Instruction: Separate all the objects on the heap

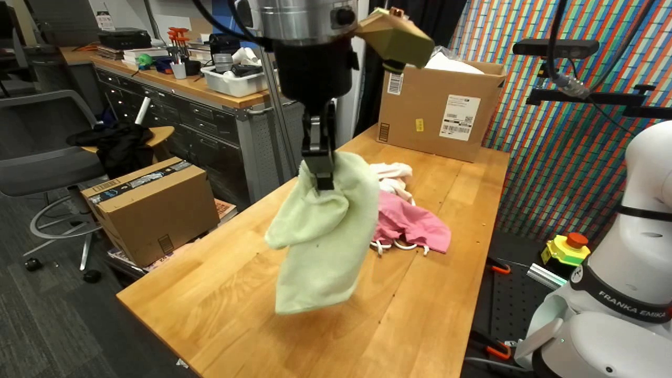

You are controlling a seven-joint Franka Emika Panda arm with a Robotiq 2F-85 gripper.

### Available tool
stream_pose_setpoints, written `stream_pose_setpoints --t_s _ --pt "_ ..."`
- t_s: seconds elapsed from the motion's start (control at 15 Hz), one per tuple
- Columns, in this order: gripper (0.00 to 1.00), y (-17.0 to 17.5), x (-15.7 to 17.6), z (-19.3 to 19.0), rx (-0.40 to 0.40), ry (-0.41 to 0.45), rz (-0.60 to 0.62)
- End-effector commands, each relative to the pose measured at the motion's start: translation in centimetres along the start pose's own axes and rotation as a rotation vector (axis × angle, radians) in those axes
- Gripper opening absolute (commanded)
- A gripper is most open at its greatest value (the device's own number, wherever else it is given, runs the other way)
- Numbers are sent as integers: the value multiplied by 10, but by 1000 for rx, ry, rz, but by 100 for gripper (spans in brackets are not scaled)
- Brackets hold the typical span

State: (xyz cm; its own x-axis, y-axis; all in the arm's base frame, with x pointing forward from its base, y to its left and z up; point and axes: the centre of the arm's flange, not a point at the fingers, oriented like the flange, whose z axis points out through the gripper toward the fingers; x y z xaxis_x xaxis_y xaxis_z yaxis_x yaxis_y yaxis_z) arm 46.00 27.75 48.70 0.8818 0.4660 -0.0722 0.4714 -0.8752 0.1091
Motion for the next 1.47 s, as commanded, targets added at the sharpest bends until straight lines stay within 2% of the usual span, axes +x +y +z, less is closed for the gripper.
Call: stream_pose_setpoints --t_s 0.0,0.4,0.67,0.93,1.0,1.13,1.27,1.4 --pt "3 -2 35 4 61 122 57" --pt "3 -2 73 35 156 290 300" --pt "3 -1 83 46 230 398 444" --pt "3 4 84 51 267 560 555" --pt "33 5 84 52 260 610 573" --pt "39 8 82 57 198 648 544" --pt "55 13 77 65 129 640 512" --pt "70 21 70 71 53 572 468"
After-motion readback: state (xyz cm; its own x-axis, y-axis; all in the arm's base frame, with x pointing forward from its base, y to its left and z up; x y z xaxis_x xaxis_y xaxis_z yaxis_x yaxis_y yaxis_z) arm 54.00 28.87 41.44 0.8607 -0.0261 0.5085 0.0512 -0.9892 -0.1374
